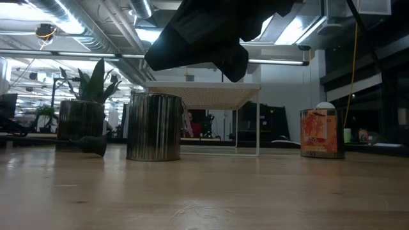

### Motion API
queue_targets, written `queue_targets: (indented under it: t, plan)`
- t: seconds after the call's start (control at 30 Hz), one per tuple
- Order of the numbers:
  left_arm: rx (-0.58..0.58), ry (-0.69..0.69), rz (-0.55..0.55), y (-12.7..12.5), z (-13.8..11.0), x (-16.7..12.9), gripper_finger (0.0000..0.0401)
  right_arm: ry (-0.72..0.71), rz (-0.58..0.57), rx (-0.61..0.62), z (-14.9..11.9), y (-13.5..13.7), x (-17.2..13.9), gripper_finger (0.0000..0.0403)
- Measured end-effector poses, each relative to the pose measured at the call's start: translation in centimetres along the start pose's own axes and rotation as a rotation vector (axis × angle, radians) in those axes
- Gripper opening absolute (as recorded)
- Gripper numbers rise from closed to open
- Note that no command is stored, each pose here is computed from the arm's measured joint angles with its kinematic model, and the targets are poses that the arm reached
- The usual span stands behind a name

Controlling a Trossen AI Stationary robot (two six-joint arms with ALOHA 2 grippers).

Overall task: Pick & Place candle stick holders
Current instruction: Put the top black candle holder on the shelf

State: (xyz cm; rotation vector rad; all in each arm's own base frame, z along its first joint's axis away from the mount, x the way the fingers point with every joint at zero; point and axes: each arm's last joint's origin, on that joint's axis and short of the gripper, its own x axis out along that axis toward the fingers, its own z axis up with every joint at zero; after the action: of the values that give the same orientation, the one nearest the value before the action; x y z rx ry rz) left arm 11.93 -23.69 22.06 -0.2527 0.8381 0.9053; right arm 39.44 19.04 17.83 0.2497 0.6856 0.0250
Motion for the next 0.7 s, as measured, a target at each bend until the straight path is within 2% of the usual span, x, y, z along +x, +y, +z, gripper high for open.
queue_targets:
  t: [0.13, 0.27, 0.37, 0.57, 0.7]
  plan:
    - [-0.033, -0.044, -0.027, -0.04, -0.05, 0.27, 0.0148, 0.0, 0.0, 0.0, 0.0, 0.0, 0.0, 0.0024]
    - [-0.04, -0.033, -0.021, -0.03, -0.09, 0.28, 0.0131, 0.0, 0.0, 0.0, 0.0, 0.0, 0.0, 0.0024]
    - [-0.043, -0.023, -0.012, 0.01, -0.11, 0.28, 0.0103, 0.0, -0.001, 0.0, 0.0, 0.0, 0.0, 0.0024]
    - [-0.057, -0.022, -0.02, -0.05, -0.12, 0.24, 0.0022, -0.001, -0.002, 0.0, 0.0, -0.01, 0.0, 0.0024]
    - [-0.068, -0.054, -0.054, -0.23, -0.06, 0.26, 0.0015, -0.001, -0.002, 0.0, 0.0, -0.01, 0.0, 0.0024]
